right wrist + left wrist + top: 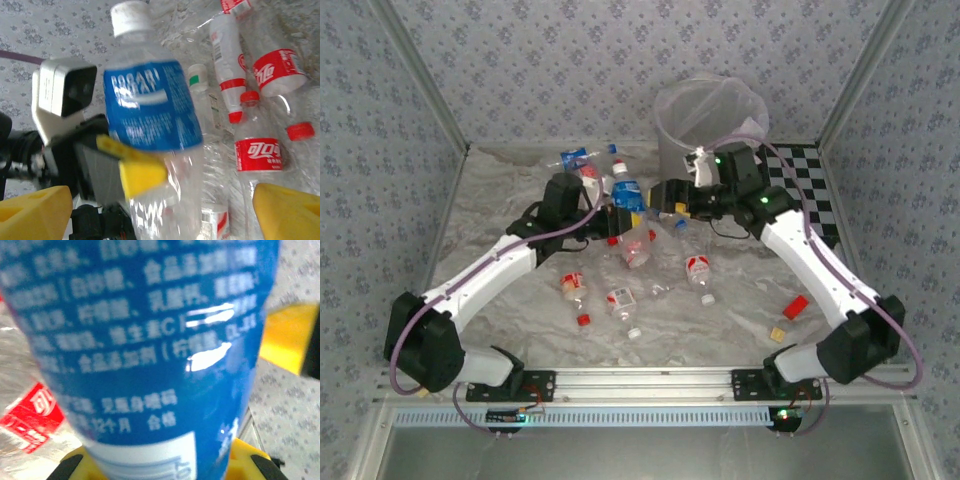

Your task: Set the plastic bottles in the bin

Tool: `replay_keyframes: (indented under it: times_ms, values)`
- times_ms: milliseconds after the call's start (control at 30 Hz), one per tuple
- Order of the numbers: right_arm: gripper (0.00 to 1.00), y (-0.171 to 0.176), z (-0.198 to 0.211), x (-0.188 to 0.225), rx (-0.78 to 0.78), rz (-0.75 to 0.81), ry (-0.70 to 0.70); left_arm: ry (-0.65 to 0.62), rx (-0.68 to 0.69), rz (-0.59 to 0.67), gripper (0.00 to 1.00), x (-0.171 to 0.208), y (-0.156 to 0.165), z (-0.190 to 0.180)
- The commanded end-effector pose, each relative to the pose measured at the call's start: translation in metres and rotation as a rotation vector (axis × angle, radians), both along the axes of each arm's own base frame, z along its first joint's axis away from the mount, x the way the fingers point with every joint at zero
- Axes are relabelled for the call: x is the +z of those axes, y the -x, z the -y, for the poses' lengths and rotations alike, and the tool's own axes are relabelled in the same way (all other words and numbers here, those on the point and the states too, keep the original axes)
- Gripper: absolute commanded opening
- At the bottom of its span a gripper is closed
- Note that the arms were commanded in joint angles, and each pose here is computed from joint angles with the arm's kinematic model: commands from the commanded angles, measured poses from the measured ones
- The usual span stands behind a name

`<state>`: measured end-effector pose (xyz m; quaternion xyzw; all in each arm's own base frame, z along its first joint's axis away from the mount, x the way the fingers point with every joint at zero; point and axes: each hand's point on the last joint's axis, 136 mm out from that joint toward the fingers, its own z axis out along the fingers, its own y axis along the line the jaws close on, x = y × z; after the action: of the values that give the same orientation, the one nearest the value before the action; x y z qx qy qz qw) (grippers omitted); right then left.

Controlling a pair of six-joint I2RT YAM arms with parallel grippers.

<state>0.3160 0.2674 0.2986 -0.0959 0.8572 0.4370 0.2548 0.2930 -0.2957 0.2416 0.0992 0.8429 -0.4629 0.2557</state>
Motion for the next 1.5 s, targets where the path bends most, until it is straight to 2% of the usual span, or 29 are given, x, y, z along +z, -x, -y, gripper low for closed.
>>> replay_keyframes:
  times_ms: [0,200,300,433,500,633,800,900,967,1133,1300,1467]
  values:
    - [0.95,-0.009,-0.013,0.007,0.019,0.031,0.016,0.001,-0.172,0.109,0.00,0.019,0.021,0.021]
    - [0.92,-0.022,-0.021,-0.004,0.021,0.005,0.032,-0.027,-0.226,0.141,0.00,0.022,0.037,0.028]
    - [0.81,-0.022,-0.024,-0.008,0.040,-0.012,0.036,-0.037,-0.224,0.139,0.00,0.021,0.035,0.030]
    - [0.59,-0.021,-0.018,-0.005,0.020,0.011,0.056,-0.063,-0.199,0.136,0.00,0.016,0.030,0.028]
    - [0.58,-0.020,-0.015,-0.001,0.015,0.018,0.050,-0.063,-0.186,0.132,0.06,0.019,0.029,0.028]
    - [0.56,-0.022,-0.009,0.006,-0.001,0.035,0.047,-0.072,-0.169,0.156,0.30,0.026,0.026,0.027]
    - [0.54,-0.030,0.004,0.016,-0.035,0.061,0.039,-0.072,-0.165,0.163,0.45,0.027,0.026,0.027]
    - [0.52,-0.034,0.011,0.023,-0.053,0.073,0.034,-0.074,-0.158,0.154,0.58,0.026,0.027,0.026]
    - [0.51,-0.037,0.020,0.035,-0.072,0.102,0.032,-0.072,-0.156,0.159,0.67,0.029,0.030,0.024]
    - [0.50,-0.053,0.051,0.078,-0.153,0.194,0.023,-0.094,-0.115,0.169,0.82,0.042,0.038,0.008]
    - [0.50,-0.070,0.087,0.137,-0.274,0.333,0.015,-0.173,-0.012,0.133,0.86,0.034,0.046,-0.022]
    - [0.47,-0.107,0.137,0.180,-0.484,0.452,0.047,-0.217,0.129,0.027,0.86,0.014,0.055,-0.056]
